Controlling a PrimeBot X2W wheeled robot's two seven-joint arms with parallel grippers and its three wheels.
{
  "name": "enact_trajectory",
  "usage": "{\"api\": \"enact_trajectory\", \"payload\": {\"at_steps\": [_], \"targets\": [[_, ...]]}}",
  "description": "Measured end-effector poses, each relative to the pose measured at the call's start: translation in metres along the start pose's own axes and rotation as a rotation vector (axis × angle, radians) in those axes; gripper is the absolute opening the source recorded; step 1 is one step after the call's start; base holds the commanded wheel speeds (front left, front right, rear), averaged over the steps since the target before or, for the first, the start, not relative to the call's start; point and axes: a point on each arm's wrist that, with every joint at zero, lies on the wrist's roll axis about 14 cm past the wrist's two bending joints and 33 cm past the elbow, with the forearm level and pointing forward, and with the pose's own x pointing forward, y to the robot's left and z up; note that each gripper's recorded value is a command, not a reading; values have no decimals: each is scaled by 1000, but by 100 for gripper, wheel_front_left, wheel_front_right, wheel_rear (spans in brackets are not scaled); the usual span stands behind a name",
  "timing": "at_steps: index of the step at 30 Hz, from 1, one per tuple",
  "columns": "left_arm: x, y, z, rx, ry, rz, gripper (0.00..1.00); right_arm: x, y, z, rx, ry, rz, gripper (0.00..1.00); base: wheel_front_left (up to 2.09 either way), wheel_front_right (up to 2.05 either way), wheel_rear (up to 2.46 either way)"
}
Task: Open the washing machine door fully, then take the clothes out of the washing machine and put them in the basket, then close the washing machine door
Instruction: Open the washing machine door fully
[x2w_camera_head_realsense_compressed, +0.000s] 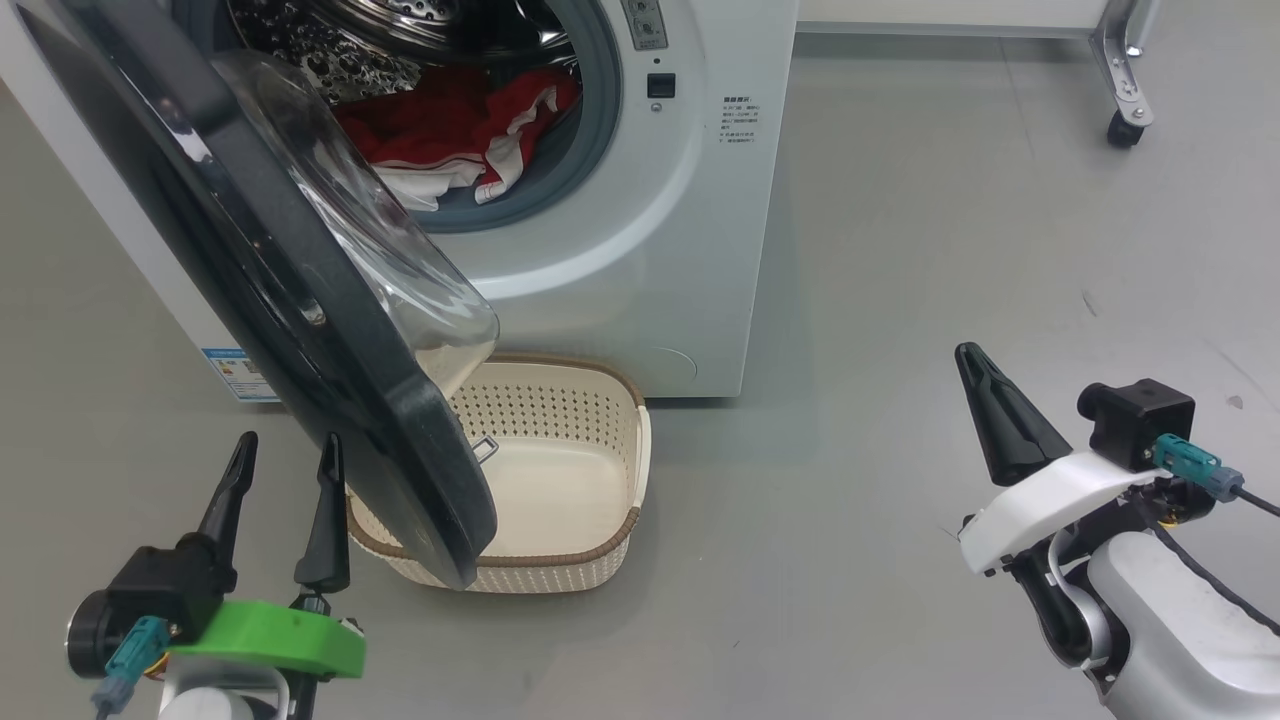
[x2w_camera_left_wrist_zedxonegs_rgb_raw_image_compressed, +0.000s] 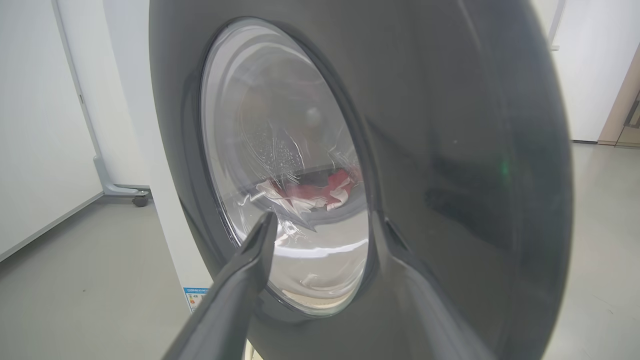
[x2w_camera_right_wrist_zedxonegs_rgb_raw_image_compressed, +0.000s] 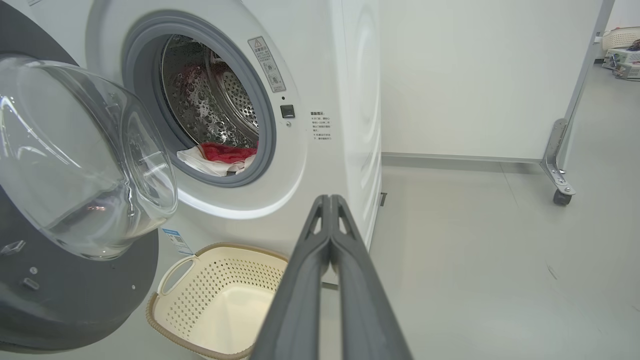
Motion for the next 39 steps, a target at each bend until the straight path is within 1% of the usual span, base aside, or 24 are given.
{"api": "enact_trajectory", "payload": {"at_steps": [9,12,13,16,25,31,39], "targets": [[0,3,2,1,-6,9,100,-12,-13,-2,-11,-16,-70,0,0,0,0],[0,4,1,1,-4,11,100,-12,-18,14,2,-76,-104,0,0,0,0],[0,4,1,1,-4,13,100,-11,-20,22,-8,-102,-112,100,0,0,0],[-1,6,-1,1,3,17,100,-14,-26,34,-22,-148,-136,100,0,0,0],[-4,8,-4,0,12,24,100,-28,-28,25,-8,-154,-179,100,0,0,0],[-5,9,-6,0,17,30,100,-35,-27,13,-42,-126,-183,100,0,0,0],[-5,10,-7,-1,21,34,100,-35,-23,19,-53,-154,-185,100,0,0,0]]}}
